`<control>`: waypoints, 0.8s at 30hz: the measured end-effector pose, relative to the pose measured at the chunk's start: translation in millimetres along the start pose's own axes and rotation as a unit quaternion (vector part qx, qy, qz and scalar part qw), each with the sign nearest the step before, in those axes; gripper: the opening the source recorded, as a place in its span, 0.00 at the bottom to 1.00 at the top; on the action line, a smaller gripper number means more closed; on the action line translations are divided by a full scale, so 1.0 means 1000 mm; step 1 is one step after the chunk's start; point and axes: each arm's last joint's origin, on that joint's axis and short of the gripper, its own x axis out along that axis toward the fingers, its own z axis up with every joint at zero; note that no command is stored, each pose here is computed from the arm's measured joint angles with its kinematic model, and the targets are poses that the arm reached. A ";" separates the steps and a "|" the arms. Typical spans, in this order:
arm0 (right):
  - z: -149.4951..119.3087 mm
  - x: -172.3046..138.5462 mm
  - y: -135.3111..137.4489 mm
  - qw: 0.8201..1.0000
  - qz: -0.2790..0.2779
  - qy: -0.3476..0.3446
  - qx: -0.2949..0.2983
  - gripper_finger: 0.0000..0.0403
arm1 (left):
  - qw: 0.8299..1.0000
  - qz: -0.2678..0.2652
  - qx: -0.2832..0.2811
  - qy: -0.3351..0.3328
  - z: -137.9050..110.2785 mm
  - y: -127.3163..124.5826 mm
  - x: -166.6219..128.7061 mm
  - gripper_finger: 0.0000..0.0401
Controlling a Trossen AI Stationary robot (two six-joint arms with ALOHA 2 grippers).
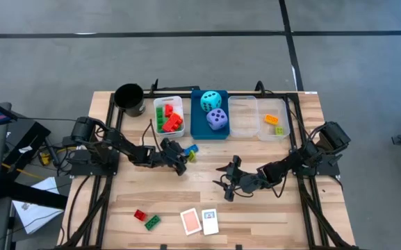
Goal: Pick & Place Toys
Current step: Put the small blue game piece into the right transparent bin
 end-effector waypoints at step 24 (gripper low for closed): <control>0.000 -0.001 0.001 0.999 0.002 -0.001 -0.039 0.59 | 0.973 -0.217 -0.039 -0.063 0.016 -0.033 -0.014 0.34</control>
